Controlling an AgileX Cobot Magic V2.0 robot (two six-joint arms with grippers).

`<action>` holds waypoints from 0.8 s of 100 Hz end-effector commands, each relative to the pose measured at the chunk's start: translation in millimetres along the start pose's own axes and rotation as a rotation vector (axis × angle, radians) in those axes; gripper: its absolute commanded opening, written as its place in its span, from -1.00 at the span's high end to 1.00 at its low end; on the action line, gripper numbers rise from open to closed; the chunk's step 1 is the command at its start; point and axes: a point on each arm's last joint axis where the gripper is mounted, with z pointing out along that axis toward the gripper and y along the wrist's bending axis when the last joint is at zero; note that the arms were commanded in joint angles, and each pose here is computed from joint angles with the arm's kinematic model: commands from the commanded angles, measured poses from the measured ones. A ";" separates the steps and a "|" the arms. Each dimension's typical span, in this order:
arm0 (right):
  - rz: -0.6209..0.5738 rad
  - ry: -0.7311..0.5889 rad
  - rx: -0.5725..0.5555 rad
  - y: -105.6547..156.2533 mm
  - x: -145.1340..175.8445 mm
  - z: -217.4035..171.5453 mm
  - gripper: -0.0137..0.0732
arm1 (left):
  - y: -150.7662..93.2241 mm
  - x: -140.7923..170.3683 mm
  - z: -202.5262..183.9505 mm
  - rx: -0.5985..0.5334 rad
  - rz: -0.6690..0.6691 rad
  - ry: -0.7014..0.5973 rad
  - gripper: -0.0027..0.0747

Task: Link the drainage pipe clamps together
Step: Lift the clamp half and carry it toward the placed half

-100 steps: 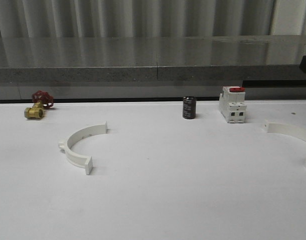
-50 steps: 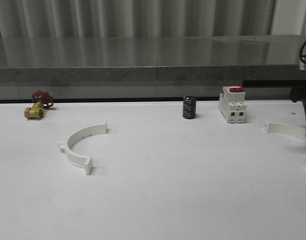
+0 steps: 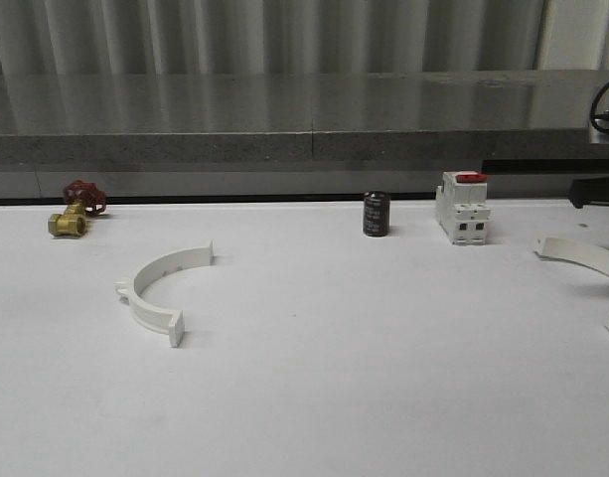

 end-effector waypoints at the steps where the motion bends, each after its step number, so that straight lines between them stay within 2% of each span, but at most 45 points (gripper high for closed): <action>1: -0.004 -0.096 -0.006 -0.4 -9.4 -25.8 0.73 | -0.8 -14.0 -2.9 0.006 -0.010 -0.088 0.99; 18: -0.004 -0.091 -0.006 -0.5 -8.4 -28.3 0.74 | -0.8 -14.0 -2.9 0.006 -0.010 -0.088 0.99; 39: -0.013 -0.104 -0.015 9.0 -4.8 -52.1 0.74 | -0.8 -14.0 -2.9 0.006 -0.010 -0.088 0.99; 60: 0.002 -0.082 -0.036 34.9 6.6 -76.2 0.74 | -0.8 -14.0 -2.9 0.006 -0.010 -0.088 0.99; 80: -0.021 -0.018 -0.055 76.3 25.8 -87.5 0.74 | -0.8 -14.0 -2.9 0.006 -0.010 -0.088 0.99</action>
